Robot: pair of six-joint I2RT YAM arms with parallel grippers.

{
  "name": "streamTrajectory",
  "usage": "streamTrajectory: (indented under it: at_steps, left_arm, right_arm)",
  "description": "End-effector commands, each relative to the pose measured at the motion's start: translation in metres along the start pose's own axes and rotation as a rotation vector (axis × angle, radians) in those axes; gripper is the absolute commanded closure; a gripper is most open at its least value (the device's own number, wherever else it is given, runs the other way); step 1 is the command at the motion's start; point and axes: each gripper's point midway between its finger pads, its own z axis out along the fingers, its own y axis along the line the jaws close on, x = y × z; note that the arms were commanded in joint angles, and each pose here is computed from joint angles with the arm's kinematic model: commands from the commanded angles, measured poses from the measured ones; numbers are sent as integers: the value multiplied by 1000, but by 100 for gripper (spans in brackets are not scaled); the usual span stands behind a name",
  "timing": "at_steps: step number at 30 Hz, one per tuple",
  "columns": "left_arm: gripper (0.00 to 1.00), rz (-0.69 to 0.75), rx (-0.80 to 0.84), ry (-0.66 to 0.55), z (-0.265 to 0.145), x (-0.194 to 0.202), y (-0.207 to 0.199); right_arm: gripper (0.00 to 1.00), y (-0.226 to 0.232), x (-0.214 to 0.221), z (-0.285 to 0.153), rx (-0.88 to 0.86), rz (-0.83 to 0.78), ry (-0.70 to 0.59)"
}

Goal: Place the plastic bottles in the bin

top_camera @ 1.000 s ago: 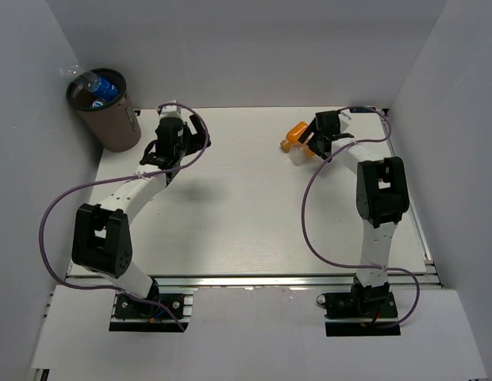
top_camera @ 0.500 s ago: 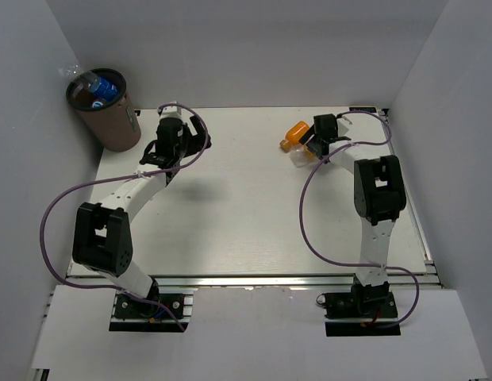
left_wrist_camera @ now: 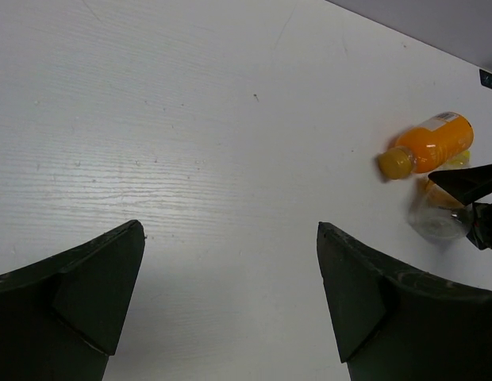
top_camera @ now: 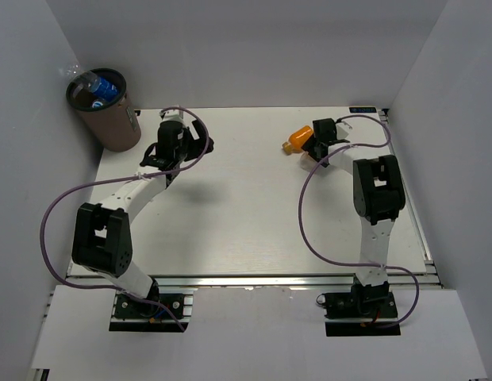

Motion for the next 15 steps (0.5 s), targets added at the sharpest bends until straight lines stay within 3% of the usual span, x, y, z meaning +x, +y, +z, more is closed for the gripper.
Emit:
streamTrajectory:
  at_steps: [1,7,10,11,13,14,15]
  left_arm:
    - [2,-10,68,-38,-17,-16,-16]
    - [2,-26,262,33,-15,3,-60]
    - [2,13,366,97,-16,26,-94]
    - [2,28,417,126,-14,38,-110]
    - [2,26,551,195,-22,55,-137]
    - [2,27,616,210,-23,62,-152]
    - [2,19,656,228,-25,67,-161]
  right_arm:
    - [32,-13,0,-22,14,-23,-12]
    - [40,-25,-15,-80,-120,-210,-115]
    - [42,-4,5,-112,-383,-420,-89]
    - [44,17,23,-135,-577,-488,-26]
    - [44,27,50,-155,-779,-626,12]
    - [46,38,74,-182,-985,-678,96]
    - [47,41,84,-193,-1067,-702,128]
